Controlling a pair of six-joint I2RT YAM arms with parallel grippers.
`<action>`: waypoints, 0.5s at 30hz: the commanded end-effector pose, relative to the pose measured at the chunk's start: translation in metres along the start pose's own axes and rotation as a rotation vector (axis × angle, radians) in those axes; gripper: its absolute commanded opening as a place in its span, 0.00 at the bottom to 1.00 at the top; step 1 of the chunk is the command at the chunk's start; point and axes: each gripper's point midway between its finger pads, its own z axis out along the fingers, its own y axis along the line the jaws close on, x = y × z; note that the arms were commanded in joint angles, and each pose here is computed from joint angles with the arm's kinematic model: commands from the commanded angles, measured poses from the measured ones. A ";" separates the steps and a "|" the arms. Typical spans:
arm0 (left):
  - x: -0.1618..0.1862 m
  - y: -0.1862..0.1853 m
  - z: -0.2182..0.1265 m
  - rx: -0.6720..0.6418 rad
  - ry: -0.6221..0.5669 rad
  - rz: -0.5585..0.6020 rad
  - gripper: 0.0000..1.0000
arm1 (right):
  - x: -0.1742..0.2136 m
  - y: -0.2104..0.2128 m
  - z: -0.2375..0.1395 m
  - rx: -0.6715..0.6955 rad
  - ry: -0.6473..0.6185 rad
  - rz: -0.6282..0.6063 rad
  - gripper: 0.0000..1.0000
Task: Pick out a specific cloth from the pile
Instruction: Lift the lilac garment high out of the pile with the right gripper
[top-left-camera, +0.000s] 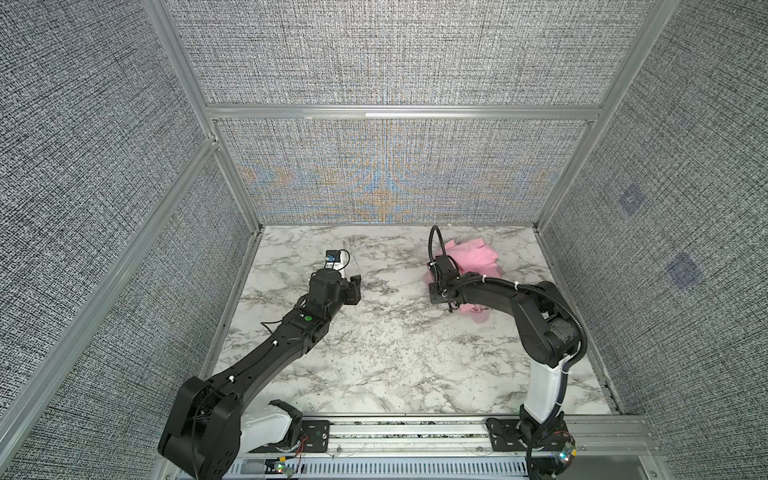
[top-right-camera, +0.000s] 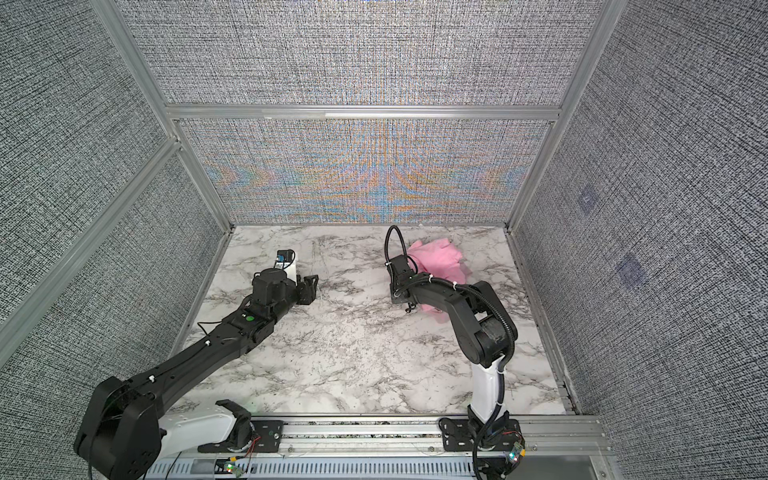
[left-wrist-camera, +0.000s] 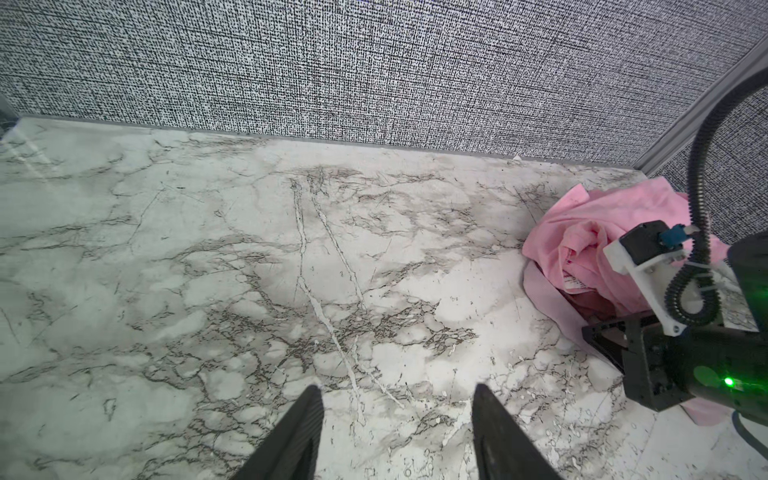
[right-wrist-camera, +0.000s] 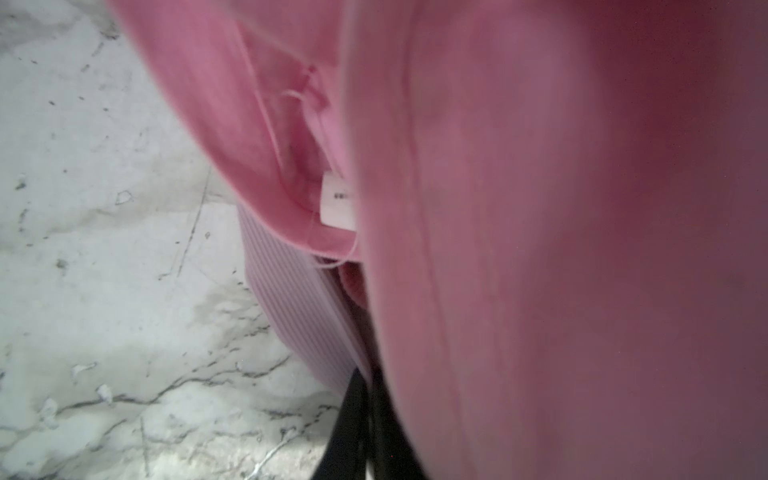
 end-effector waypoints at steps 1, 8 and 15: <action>-0.005 0.000 -0.001 0.005 -0.021 0.000 0.59 | -0.003 -0.003 -0.004 0.016 -0.006 0.012 0.00; -0.007 0.003 -0.003 -0.001 -0.024 0.000 0.59 | -0.031 -0.004 -0.051 -0.051 -0.126 0.074 0.00; -0.014 0.004 -0.008 -0.002 -0.037 0.001 0.59 | -0.067 -0.013 -0.110 -0.120 -0.247 0.104 0.00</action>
